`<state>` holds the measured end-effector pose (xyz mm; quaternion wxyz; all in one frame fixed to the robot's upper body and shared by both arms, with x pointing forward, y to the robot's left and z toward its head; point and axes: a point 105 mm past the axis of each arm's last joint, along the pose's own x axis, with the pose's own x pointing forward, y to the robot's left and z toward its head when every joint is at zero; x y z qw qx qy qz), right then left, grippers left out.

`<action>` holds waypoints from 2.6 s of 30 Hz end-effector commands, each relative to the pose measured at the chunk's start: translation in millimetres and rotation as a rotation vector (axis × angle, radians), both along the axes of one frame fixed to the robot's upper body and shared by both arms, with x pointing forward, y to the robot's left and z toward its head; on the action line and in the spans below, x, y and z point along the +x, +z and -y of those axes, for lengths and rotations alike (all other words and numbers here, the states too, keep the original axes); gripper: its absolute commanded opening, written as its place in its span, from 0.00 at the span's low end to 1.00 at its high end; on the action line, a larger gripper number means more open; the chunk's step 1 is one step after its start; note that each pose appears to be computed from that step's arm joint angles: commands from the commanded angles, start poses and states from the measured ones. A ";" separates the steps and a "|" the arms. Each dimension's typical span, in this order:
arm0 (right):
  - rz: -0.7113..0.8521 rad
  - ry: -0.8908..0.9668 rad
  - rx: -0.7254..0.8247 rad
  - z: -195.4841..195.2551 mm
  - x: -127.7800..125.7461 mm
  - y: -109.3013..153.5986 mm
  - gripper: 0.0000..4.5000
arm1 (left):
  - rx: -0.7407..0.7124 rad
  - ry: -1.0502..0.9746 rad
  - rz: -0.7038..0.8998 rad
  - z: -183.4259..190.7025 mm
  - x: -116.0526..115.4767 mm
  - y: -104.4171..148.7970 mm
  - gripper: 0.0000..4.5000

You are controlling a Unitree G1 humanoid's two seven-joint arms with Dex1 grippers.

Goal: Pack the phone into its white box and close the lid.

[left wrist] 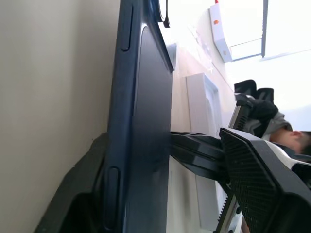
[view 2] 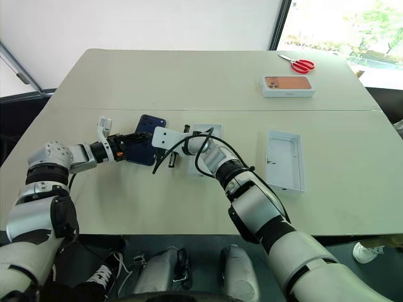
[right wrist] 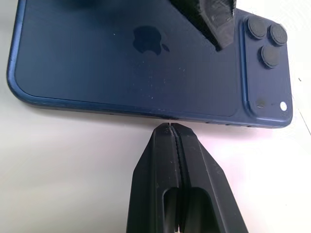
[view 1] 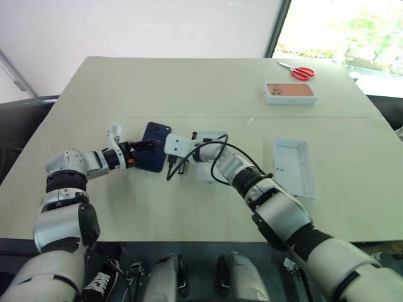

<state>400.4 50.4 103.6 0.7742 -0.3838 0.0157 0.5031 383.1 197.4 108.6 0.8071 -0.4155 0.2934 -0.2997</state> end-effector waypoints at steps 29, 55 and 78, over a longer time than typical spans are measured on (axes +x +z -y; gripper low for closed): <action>0.040 0.008 0.011 0.1 2.0 11.1 0.00 | -0.043 0.072 -0.113 -4.0 -12.3 -32.7 0.01; -0.289 0.185 0.006 121.9 -84.2 30.4 0.86 | -0.307 0.170 0.156 14.2 -11.8 31.7 0.00; -0.272 0.137 -0.079 128.1 -71.5 2.7 0.47 | -0.277 0.144 0.160 29.6 -17.6 37.8 0.00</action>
